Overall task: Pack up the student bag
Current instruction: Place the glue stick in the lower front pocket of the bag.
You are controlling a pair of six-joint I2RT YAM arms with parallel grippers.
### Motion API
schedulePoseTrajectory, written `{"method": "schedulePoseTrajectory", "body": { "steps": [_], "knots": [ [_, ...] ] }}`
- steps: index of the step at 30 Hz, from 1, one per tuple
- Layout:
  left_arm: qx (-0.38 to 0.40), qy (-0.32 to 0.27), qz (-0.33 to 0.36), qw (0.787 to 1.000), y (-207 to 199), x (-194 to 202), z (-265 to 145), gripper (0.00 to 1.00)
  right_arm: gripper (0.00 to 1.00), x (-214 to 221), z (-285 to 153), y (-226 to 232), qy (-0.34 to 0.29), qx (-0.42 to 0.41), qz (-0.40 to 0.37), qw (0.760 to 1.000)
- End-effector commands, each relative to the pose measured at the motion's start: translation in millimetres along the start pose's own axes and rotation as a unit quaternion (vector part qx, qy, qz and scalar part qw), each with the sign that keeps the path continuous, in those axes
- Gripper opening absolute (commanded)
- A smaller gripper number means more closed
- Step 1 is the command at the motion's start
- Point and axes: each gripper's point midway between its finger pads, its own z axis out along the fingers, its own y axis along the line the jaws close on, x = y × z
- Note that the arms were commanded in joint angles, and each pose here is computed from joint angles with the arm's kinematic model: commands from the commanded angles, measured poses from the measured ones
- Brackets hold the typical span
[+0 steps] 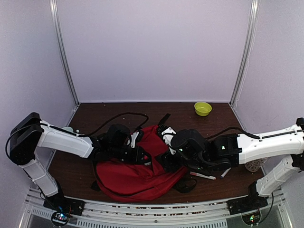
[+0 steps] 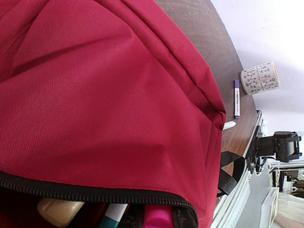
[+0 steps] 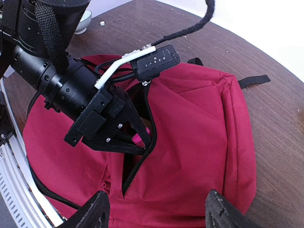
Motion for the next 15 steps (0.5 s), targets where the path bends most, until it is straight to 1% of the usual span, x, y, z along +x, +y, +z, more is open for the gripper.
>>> {"method": "schedulePoseTrajectory", "body": {
  "steps": [1, 5, 11, 13, 15],
  "knots": [
    [-0.037, 0.001, 0.015, 0.999, 15.4, -3.6, 4.8, 0.17, 0.70, -3.6, -5.4, -10.3, -0.012, 0.015, 0.008, 1.000],
    [-0.057, -0.002, 0.026, 0.998, 20.1, -6.7, 2.0, 0.34, 0.70, -4.9, -6.2, -11.1, -0.014, 0.015, 0.008, 1.000],
    [-0.080, -0.016, 0.046, 0.996, 21.0, -15.3, -8.0, 0.56, 0.70, -8.3, -6.9, -12.0, -0.016, 0.016, 0.009, 1.000],
    [-0.088, -0.021, 0.052, 0.995, 21.4, -17.9, -13.2, 0.60, 0.70, -8.8, -7.1, -11.4, -0.016, 0.015, 0.010, 1.000],
    [-0.099, -0.028, 0.056, 0.993, 22.8, -20.6, -19.6, 0.60, 0.70, -9.3, -7.4, -11.1, -0.016, 0.014, 0.010, 1.000]
  ]
}}
